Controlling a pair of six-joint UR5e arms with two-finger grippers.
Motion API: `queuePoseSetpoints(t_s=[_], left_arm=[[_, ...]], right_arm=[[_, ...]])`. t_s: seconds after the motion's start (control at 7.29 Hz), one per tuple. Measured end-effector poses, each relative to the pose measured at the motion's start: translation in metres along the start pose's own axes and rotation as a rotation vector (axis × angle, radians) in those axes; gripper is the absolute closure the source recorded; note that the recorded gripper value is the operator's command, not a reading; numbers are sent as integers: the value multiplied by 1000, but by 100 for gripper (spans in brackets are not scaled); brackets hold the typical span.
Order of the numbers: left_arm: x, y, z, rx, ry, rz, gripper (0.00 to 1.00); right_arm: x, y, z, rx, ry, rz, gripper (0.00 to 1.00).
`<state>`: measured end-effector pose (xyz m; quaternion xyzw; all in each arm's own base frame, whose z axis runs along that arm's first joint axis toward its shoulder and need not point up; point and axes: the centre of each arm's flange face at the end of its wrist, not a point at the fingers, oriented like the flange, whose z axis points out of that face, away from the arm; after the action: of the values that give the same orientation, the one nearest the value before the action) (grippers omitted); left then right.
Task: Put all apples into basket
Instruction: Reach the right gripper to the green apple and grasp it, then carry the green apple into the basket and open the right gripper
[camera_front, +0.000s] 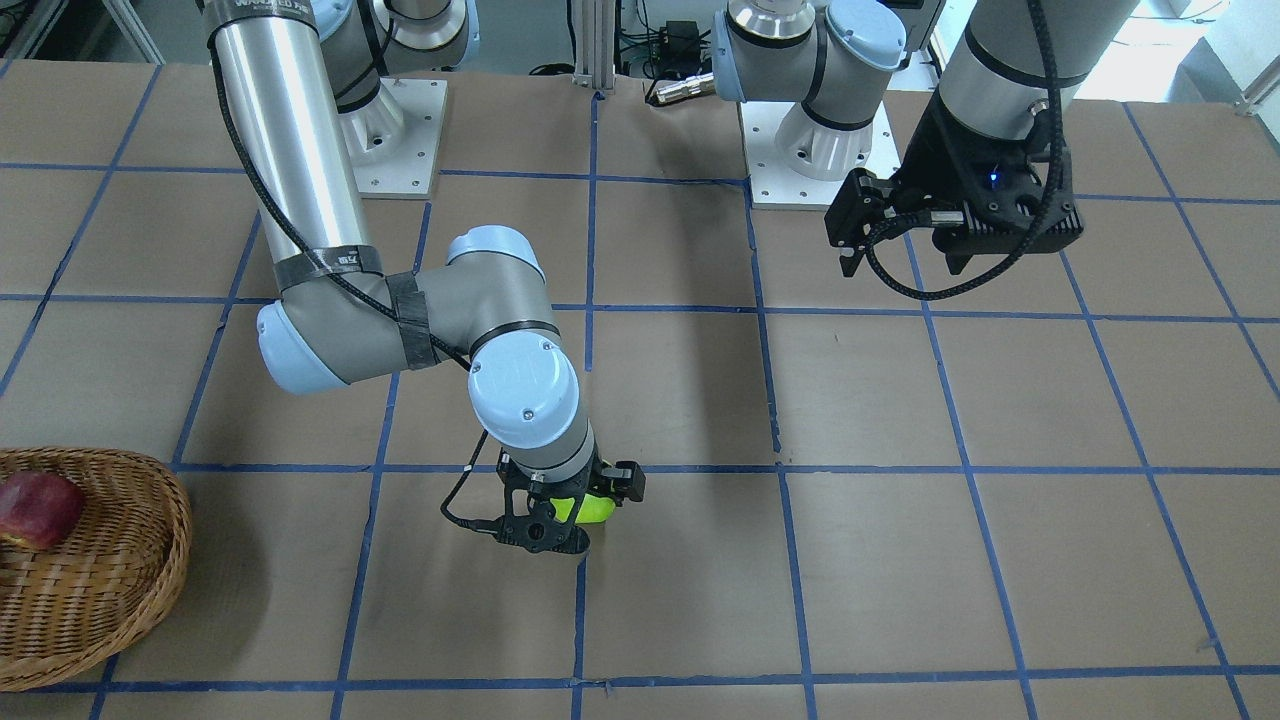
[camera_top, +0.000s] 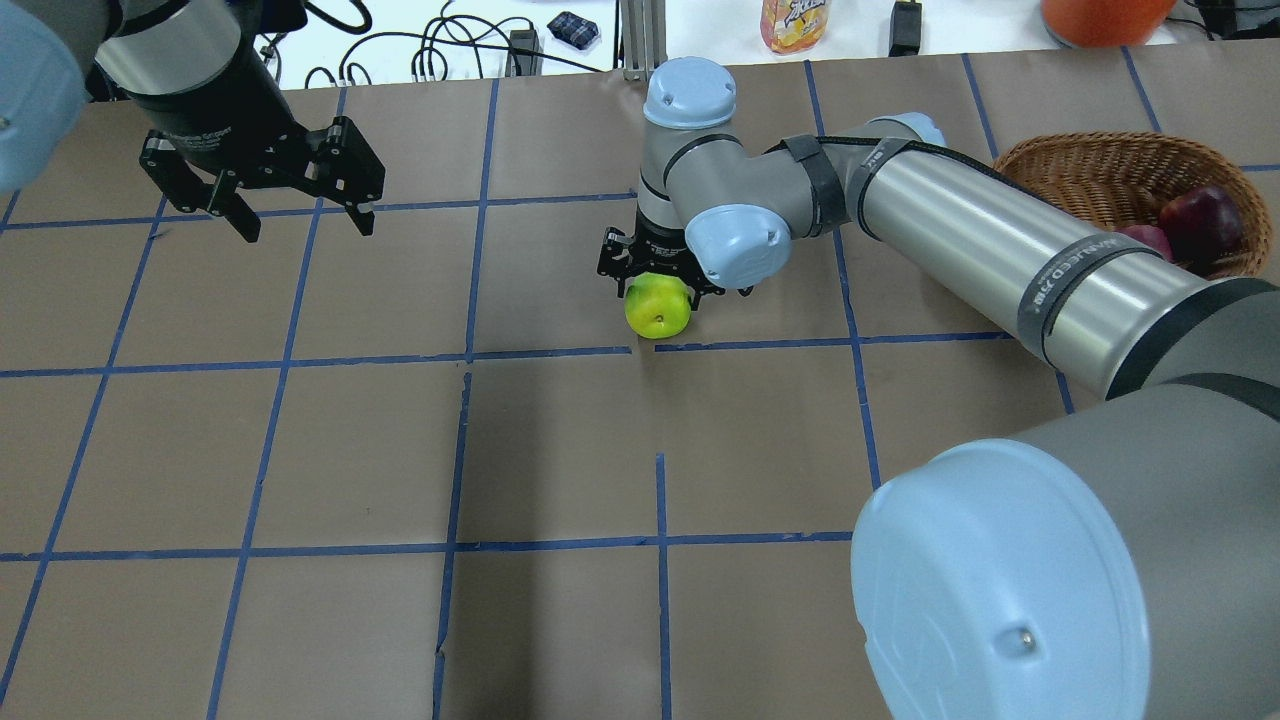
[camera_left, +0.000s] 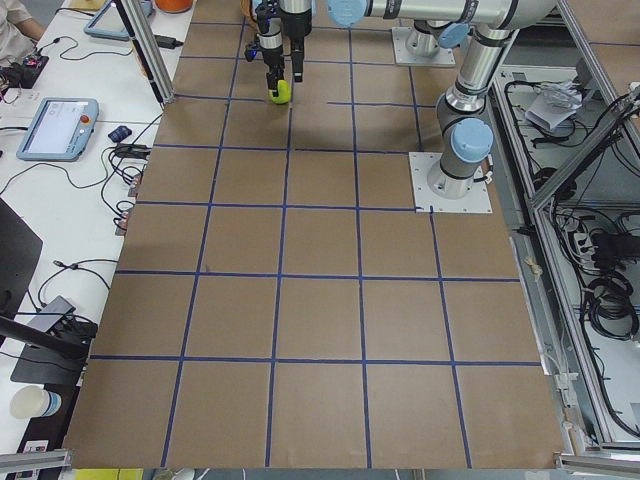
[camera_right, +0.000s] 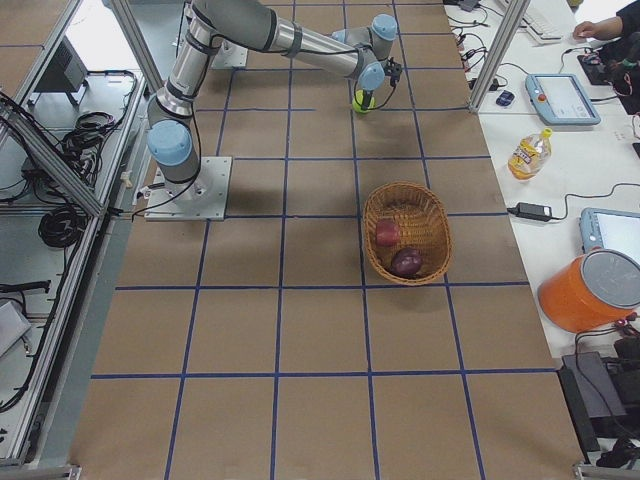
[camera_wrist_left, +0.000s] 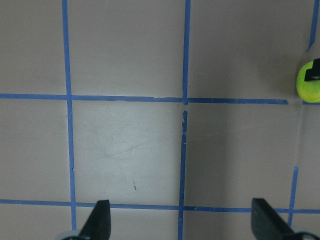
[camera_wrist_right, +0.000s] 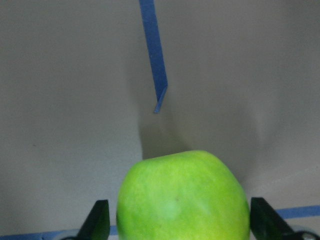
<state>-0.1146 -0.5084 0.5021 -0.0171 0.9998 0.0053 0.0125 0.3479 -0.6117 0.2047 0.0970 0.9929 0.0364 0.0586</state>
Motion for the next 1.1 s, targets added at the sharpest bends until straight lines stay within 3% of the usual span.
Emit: queuePoseSetpoints(t_s=[0.14, 0.41, 0.55, 0.82, 1.1], left_arm=[[0, 0, 0, 0, 0, 0, 0], [0, 0, 0, 0, 0, -1, 0], [0, 0, 0, 0, 0, 0, 0], [0, 0, 0, 0, 0, 0, 0], [0, 0, 0, 0, 0, 0, 0]], right_arm=[[0, 0, 1, 0, -1, 21, 100], [3, -2, -3, 6, 9, 7, 100], [11, -11, -17, 37, 22, 10, 100], [67, -47, -82, 113, 68, 53, 100], [171, -93, -154, 161, 143, 74, 100]])
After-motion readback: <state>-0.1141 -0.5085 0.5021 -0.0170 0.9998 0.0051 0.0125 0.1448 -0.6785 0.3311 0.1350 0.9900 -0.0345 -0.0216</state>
